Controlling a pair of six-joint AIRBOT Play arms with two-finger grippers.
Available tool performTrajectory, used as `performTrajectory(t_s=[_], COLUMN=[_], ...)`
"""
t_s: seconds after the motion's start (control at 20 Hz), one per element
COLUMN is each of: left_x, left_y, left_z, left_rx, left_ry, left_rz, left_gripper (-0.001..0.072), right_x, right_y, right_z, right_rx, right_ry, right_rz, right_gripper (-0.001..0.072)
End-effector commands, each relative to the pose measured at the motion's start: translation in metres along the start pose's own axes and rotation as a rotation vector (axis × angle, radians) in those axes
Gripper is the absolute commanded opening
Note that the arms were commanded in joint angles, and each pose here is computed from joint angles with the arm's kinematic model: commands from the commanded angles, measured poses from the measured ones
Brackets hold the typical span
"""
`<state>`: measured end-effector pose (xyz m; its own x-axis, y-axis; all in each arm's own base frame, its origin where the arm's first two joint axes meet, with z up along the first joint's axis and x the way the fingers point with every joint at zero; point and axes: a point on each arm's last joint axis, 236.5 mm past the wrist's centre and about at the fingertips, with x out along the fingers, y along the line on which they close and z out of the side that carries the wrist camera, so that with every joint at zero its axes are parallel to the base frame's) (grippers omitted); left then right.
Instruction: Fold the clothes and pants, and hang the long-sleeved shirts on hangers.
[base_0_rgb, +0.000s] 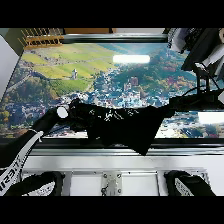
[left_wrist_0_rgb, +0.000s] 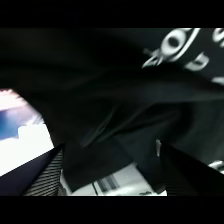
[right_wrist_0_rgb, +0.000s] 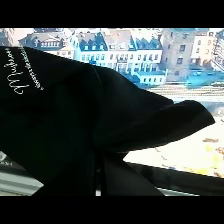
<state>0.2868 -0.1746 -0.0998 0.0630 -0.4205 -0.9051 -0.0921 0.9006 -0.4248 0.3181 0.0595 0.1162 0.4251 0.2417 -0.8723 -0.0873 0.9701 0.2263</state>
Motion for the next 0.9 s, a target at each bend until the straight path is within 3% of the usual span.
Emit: performTrajectory(t_s=[0.0, 0.4, 0.45, 0.5, 0.55, 0.7, 0.85], left_x=[0.008, 0.014, 0.014, 0.014, 0.014, -0.019, -0.145], left_y=[-0.011, -0.003, -0.003, -0.003, -0.003, -0.010, -0.042], left_z=[0.016, 0.014, 0.015, 0.015, 0.014, 0.028, 0.079], left_rx=[0.011, -0.026, -0.040, -0.042, -0.042, -0.039, 0.040], left_ry=[-0.043, -0.058, -0.063, -0.062, -0.057, -0.112, -0.358], left_rz=[-0.007, 0.003, 0.002, 0.002, 0.002, -0.031, -0.127], left_gripper=[0.0623, 0.0620, 0.0485, 0.0172, 0.0007, 0.0007, 0.0007], right_x=[0.000, 0.000, 0.000, 0.000, 0.000, -0.010, -0.068], right_y=[0.001, 0.001, 0.001, 0.001, 0.001, -0.003, -0.006], right_z=[0.000, 0.000, 0.000, 0.000, 0.000, 0.015, 0.068], right_rx=[0.000, 0.001, 0.001, 0.001, 0.000, 0.001, 0.002], right_ry=[0.002, 0.001, 0.001, 0.001, 0.000, -0.059, -0.262], right_rz=[0.004, 0.004, 0.004, 0.004, 0.004, -0.009, -0.033], right_gripper=[0.0009, 0.0009, 0.0009, 0.0009, 0.0009, 0.0009, 0.0009])
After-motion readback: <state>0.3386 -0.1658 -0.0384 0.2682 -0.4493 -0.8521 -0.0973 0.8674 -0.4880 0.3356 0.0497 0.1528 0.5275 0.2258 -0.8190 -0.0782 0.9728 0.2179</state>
